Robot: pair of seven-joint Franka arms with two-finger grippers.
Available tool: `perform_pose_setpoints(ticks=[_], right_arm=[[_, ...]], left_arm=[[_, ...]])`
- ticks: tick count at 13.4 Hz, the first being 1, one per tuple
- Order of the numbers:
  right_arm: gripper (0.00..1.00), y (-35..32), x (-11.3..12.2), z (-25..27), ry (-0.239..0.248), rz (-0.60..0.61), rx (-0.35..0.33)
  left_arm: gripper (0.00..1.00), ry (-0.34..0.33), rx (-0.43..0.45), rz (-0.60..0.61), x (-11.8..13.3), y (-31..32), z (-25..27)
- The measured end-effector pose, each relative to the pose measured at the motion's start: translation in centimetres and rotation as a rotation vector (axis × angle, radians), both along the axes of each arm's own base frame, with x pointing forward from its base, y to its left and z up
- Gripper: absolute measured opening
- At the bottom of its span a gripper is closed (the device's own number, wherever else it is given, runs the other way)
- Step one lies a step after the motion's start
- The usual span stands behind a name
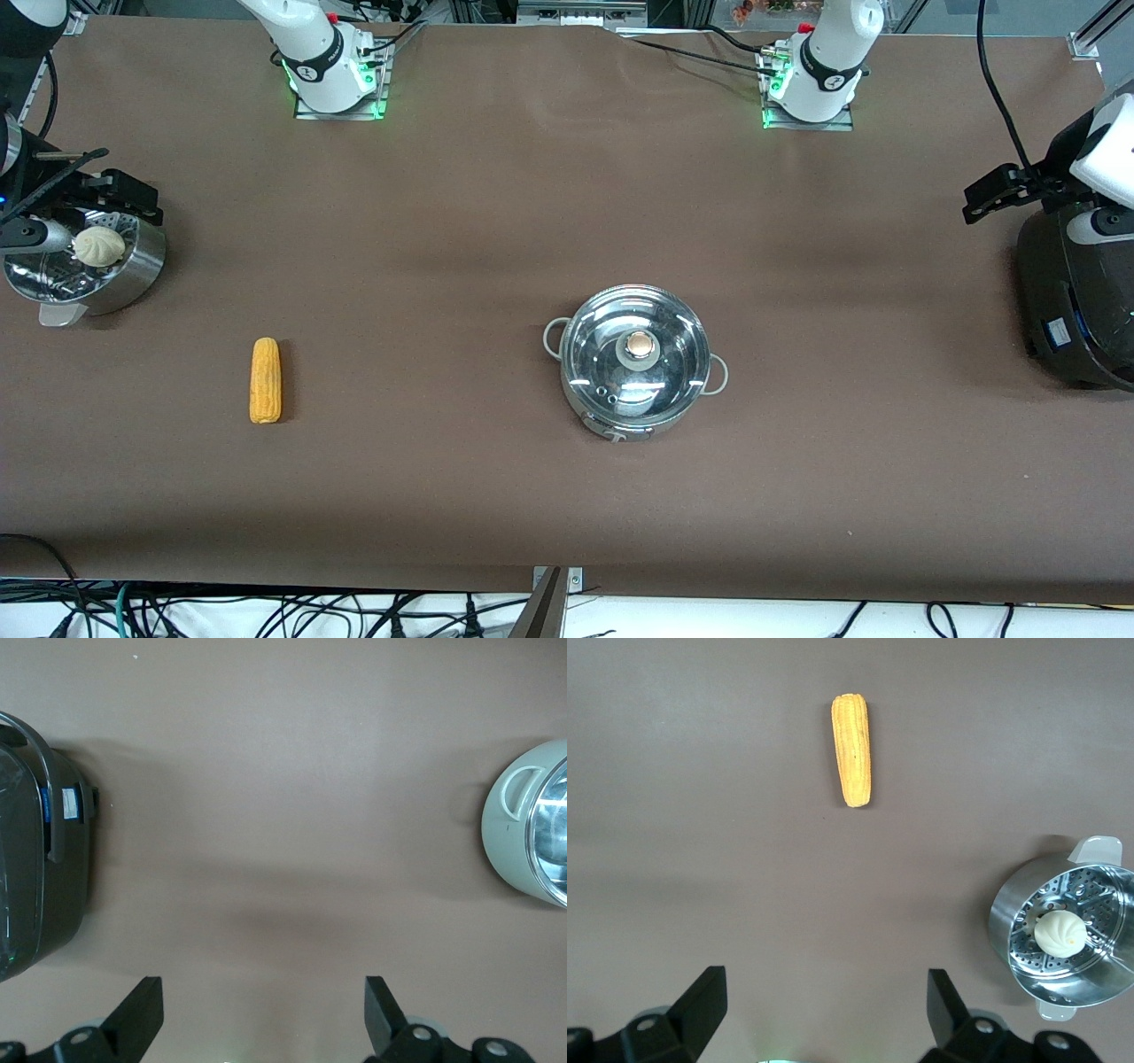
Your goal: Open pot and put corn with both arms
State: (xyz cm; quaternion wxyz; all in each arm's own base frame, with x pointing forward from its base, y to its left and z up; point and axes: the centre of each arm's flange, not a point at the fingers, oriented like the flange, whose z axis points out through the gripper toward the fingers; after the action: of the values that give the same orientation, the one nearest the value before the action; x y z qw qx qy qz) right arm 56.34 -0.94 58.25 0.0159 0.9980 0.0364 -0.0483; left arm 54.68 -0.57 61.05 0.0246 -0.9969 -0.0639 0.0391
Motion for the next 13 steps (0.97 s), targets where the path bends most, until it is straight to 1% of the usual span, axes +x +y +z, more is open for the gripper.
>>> perform_pose_setpoints(ticks=[13], right_arm=[[1.00, 0.00, 0.00, -0.01, 0.000, 0.000, 0.000]], left_arm=[[1.00, -0.011, 0.000, 0.002, 0.04, 0.13, 0.53]])
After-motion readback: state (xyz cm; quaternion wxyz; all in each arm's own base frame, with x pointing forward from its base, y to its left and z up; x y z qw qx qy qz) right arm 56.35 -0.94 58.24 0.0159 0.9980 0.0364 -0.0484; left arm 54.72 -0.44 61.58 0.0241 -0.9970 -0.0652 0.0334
